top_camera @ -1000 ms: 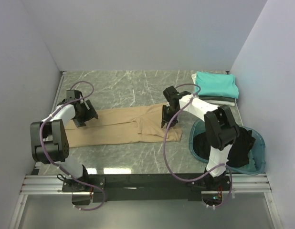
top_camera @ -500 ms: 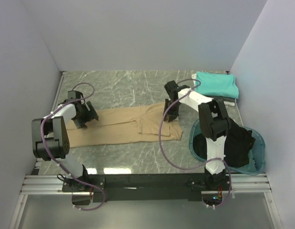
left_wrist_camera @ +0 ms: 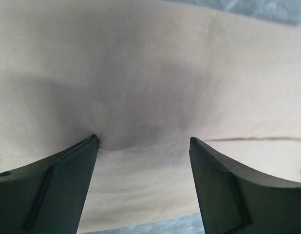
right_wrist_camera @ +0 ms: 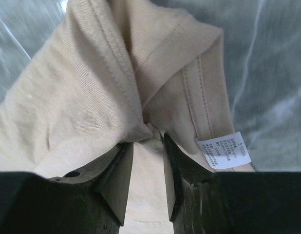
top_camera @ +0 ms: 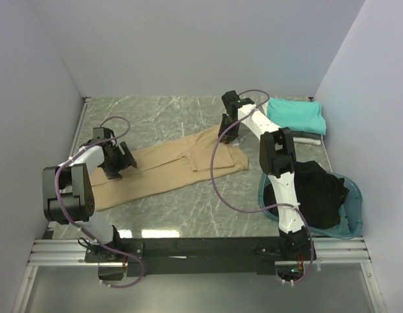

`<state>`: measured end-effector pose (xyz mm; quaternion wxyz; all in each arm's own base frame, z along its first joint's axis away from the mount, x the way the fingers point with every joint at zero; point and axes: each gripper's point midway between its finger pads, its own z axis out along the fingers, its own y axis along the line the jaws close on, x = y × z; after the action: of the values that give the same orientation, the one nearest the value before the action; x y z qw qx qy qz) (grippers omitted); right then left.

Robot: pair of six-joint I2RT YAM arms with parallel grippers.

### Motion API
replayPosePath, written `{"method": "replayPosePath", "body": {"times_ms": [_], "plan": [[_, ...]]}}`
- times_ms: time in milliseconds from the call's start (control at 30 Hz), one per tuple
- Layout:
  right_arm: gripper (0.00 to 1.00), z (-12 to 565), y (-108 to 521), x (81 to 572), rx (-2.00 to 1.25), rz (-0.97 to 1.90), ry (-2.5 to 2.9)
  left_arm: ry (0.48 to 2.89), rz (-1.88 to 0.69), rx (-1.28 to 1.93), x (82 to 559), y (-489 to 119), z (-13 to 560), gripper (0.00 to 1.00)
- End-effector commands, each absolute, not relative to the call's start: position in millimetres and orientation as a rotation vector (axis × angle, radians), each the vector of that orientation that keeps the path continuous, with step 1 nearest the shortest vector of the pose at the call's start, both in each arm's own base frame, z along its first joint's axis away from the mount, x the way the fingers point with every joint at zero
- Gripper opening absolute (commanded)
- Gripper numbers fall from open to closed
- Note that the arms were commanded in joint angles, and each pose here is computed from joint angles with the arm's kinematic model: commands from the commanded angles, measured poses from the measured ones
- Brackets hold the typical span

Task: Fold and stack the t-shirts
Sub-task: Fold the tshirt

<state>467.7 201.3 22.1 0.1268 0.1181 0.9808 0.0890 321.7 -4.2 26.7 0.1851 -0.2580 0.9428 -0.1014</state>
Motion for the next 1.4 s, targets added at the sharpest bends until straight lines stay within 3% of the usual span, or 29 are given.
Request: {"method": "replayPosePath", "body": {"times_ms": [0,167,233,533,867,1367], "plan": [[0.39,27.7,202.6,493.7,0.403,0.299,2.804,2.848,-0.384,-0.786,274.1,-31.4,9.7,0.83],[0.39,54.2,214.4,506.1,0.367,0.416,2.718,2.781,-0.332,-0.738,289.1,-22.8,38.1,0.83],[0.39,89.4,217.7,512.8,0.329,0.475,2.618,2.738,-0.312,-0.721,296.7,-18.9,53.3,0.83],[0.4,183.0,200.0,479.2,0.23,0.501,2.438,2.626,-0.356,-0.632,301.3,-32.1,92.6,0.84],[0.4,117.4,193.9,390.6,0.268,0.464,2.655,2.68,-0.305,-0.429,288.9,-74.0,88.8,0.83],[0.4,43.1,178.9,394.5,0.364,0.31,2.777,2.846,-0.36,-0.223,277.0,-130.3,31.0,0.83]]}}
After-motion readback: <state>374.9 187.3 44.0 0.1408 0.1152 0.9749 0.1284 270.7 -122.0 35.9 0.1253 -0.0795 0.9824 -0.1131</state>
